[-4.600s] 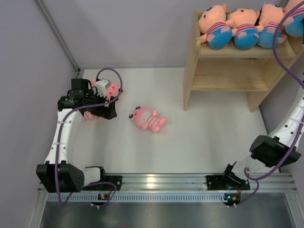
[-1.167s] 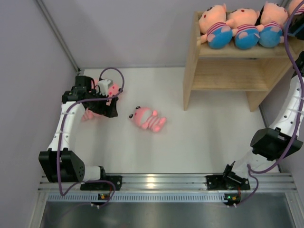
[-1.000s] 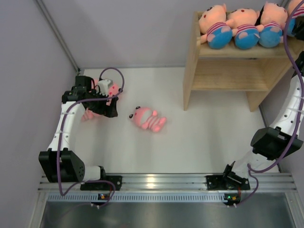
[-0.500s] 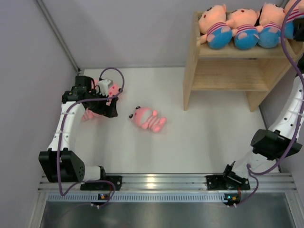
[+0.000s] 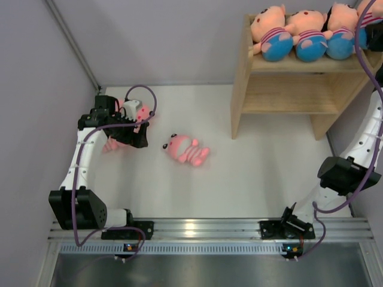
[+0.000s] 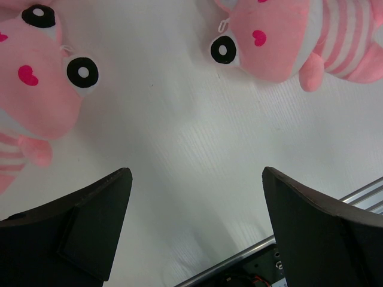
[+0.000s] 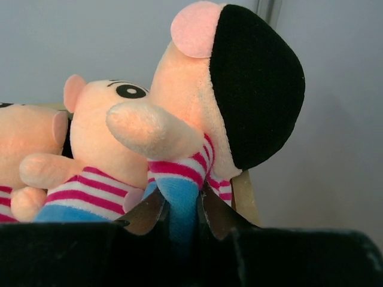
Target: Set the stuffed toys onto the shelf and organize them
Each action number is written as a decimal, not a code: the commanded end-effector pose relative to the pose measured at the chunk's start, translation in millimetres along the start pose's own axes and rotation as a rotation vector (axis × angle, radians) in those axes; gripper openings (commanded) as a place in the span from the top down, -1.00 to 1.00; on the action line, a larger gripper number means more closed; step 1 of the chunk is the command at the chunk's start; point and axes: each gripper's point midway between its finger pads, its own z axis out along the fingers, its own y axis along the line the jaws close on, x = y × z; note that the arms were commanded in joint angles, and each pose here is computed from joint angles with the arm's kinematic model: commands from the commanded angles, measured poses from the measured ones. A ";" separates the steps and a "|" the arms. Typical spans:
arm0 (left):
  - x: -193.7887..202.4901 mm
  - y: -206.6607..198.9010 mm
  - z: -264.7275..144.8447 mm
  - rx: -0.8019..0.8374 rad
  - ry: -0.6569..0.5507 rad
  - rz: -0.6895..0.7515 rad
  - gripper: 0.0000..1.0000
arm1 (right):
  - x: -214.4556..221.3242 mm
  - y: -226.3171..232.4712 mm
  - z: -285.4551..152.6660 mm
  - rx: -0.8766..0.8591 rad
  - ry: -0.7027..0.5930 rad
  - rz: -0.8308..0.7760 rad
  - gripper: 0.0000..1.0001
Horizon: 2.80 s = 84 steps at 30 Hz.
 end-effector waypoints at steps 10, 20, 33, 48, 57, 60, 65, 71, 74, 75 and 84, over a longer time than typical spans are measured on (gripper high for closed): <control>-8.6 -2.5 -3.5 0.007 -0.024 0.016 -0.92 | -1.9 -6.6 -7.9 0.116 0.002 -0.026 -0.16; -7.3 -4.1 -4.4 0.012 -0.027 0.026 -0.92 | -33.9 -4.0 -29.8 0.165 -0.083 -0.059 -0.60; -5.6 -5.4 -7.6 0.008 -0.035 0.037 -0.92 | -50.8 -2.5 -40.7 0.180 -0.127 -0.119 -0.93; 2.1 -3.3 -5.1 -0.001 -0.016 0.041 -0.92 | -98.1 54.1 -87.6 0.038 -0.266 -0.165 -0.99; 11.3 -3.9 0.0 0.008 0.008 0.037 -0.92 | -87.4 206.0 -115.9 -0.422 -0.330 -0.201 -0.99; 9.5 -5.0 -0.8 0.010 0.001 0.027 -0.91 | -65.8 271.9 -105.5 -0.542 -0.286 -0.175 -0.99; 12.6 -4.3 -3.7 -0.009 -0.001 0.026 -0.91 | -12.4 369.3 -99.8 -0.697 -0.169 -0.183 -0.98; 25.7 6.0 1.5 -0.055 0.044 0.003 -0.92 | 74.9 466.5 -130.4 -0.924 -0.017 -0.227 -0.99; 29.0 13.6 4.0 -0.086 0.058 -0.010 -0.92 | 117.4 492.6 -147.6 -0.998 0.063 -0.236 -0.98; 29.7 16.2 4.2 -0.096 0.060 -0.016 -0.92 | 127.5 501.3 -155.8 -1.025 0.078 -0.237 -0.98; 45.5 42.9 9.9 -0.219 0.116 -0.037 -0.92 | 243.8 516.0 -185.9 -1.065 0.341 -0.291 -0.96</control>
